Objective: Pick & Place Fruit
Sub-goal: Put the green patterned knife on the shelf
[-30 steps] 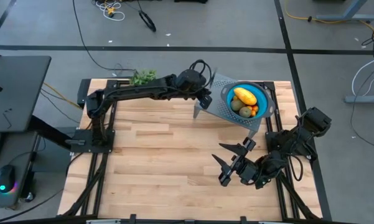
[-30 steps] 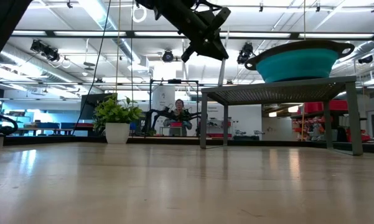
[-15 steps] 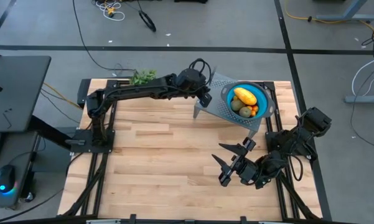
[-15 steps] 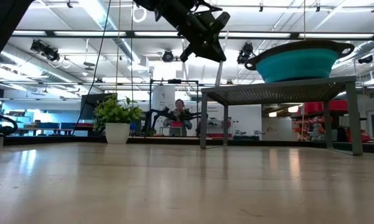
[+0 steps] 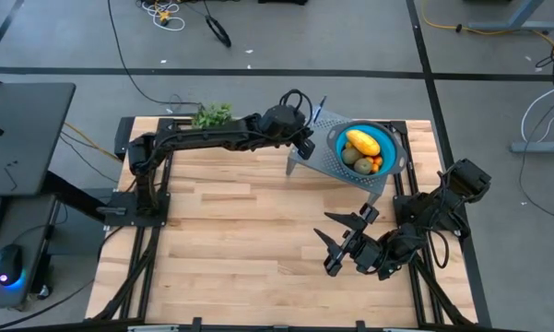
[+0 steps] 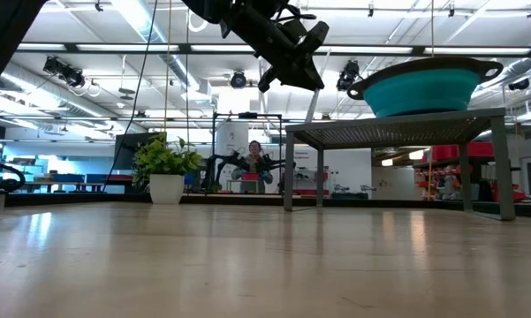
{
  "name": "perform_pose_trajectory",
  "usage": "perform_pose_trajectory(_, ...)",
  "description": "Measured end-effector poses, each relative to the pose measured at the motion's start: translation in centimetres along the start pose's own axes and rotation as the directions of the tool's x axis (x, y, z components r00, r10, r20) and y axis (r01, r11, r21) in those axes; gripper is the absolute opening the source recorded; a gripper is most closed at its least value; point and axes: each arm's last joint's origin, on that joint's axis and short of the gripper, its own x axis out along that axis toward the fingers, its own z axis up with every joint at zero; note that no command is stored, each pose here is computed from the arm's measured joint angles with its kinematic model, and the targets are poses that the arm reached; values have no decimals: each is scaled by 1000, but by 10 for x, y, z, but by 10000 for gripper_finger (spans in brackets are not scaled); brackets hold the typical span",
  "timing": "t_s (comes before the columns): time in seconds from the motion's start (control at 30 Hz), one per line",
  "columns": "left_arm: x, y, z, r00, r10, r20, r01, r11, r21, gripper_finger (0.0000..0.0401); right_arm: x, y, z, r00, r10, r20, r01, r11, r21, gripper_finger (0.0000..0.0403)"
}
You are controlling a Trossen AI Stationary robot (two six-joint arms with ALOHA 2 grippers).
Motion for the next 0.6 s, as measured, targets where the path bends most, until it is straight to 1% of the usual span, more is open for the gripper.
perform_pose_trajectory(0.13, 0, -1, 0, 1000, -13, 4, 13, 1000, -1, 41, 0, 0, 0, 1000, -1, -2, 1, 1000, 0, 213)
perform_pose_trajectory(0.37, 0, 0, 0, 1000, 7, 11, -7, 1000, 3, 45, 0, 0, 0, 1000, -1, -3, 1, 1000, 0, 213)
perform_pose_trajectory(0.6, 0, -1, 0, 1000, 6, 13, -7, 1000, 24, 41, 0, 0, 0, 1000, -1, -3, 1, 1000, 0, 213)
